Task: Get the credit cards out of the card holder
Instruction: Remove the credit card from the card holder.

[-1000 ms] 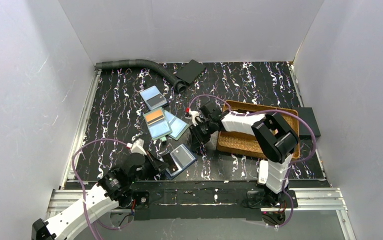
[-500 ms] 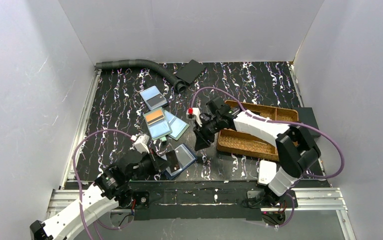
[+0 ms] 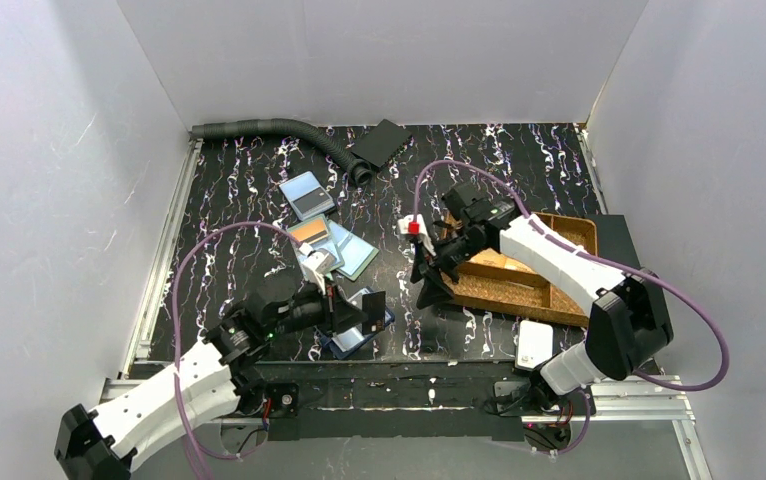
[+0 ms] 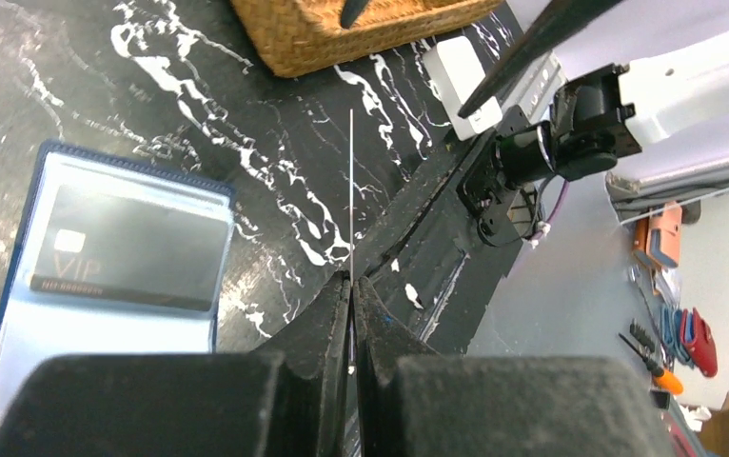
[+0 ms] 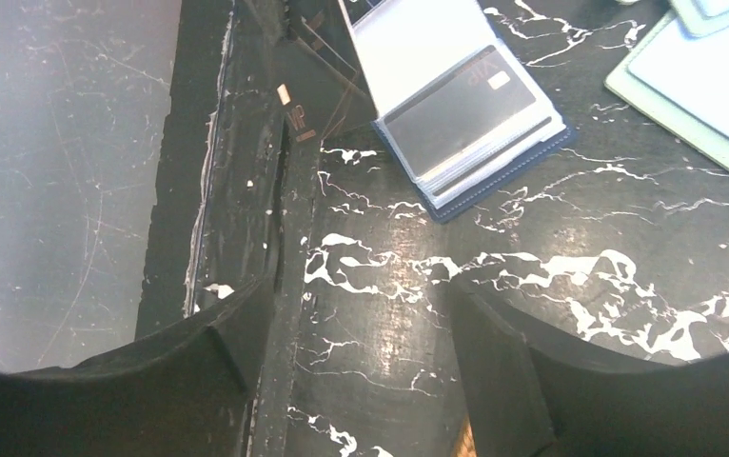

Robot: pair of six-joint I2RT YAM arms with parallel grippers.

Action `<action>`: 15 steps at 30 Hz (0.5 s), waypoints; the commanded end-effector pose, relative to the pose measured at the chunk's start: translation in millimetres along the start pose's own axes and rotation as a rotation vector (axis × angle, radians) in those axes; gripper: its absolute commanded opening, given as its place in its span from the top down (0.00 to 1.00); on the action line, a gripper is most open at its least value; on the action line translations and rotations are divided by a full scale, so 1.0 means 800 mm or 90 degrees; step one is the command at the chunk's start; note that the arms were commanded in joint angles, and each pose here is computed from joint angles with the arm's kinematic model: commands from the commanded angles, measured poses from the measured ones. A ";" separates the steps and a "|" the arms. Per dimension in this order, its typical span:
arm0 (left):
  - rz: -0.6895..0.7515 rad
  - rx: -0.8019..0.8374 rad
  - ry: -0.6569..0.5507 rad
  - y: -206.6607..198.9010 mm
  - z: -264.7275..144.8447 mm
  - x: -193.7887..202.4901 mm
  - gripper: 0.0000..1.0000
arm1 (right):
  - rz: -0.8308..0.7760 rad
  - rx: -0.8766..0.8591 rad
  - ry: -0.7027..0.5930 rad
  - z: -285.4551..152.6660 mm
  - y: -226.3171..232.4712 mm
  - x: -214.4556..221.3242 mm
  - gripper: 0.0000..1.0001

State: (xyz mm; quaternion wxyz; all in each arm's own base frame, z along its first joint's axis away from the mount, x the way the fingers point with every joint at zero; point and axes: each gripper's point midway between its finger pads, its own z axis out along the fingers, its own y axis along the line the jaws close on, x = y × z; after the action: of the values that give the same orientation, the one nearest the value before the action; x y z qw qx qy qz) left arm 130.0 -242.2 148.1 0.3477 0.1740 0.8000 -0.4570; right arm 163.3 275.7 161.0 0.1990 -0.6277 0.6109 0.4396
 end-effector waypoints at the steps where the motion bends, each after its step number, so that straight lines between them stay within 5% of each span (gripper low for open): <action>1: 0.094 0.077 0.006 -0.035 0.007 -0.028 1.00 | -0.043 -0.015 -0.058 -0.028 0.016 -0.026 0.20; 15: 0.157 0.175 0.078 -0.078 0.051 -0.057 1.00 | -0.019 -0.011 -0.128 -0.048 0.024 -0.040 0.09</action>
State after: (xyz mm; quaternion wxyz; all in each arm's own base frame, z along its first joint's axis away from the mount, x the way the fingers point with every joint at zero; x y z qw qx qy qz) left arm 141.8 -292.1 180.3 0.3177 0.3009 0.7591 -0.4819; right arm 168.4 258.8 199.5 0.2551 -0.6043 0.5854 0.4764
